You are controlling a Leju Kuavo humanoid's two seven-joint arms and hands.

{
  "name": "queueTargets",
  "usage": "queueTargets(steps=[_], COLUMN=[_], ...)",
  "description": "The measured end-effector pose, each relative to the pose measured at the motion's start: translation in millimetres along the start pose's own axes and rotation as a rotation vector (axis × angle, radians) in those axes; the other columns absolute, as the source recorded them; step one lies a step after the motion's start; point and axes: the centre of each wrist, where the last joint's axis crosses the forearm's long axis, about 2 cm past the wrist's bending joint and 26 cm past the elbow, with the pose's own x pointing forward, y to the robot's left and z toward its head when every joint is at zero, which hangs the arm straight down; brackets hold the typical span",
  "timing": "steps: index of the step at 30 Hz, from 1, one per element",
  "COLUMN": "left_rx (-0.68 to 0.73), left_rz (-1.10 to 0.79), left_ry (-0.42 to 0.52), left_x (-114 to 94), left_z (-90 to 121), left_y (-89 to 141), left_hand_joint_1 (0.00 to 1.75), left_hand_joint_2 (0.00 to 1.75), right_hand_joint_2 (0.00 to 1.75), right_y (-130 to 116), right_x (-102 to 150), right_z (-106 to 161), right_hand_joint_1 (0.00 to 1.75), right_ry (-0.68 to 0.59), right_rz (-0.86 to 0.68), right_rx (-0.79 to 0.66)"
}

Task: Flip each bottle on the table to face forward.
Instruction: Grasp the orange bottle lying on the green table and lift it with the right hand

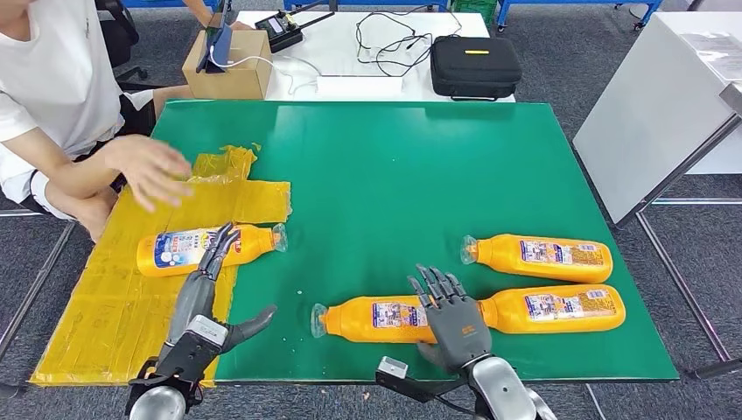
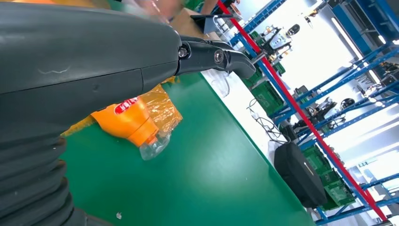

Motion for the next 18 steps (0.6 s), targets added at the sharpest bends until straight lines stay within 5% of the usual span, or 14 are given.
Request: queueTargets(steps=[11,15,18], left_rx=[-0.011,-0.018,-0.029], left_rz=[0.037,0.053,0.066], left_ry=[-0.007,-0.012,-0.019], left_x=[3,4,5], left_z=[-1,-1,-2], left_y=[-6,-7,-9], left_hand_joint_1=[0.00,0.00,0.00], left_hand_joint_2=[1.75,1.75,1.75], right_hand_joint_2=[1.75,1.75,1.75], right_y=[13,17,20], right_x=[-15,-20,-23], right_z=[4,5,5], right_hand_joint_1=[0.04,1.51,1.57], right_ry=[0.039,0.054,0.051], right_rz=[-0.016,-0.019,-0.021], right_rx=[0.076,0.100,0.124])
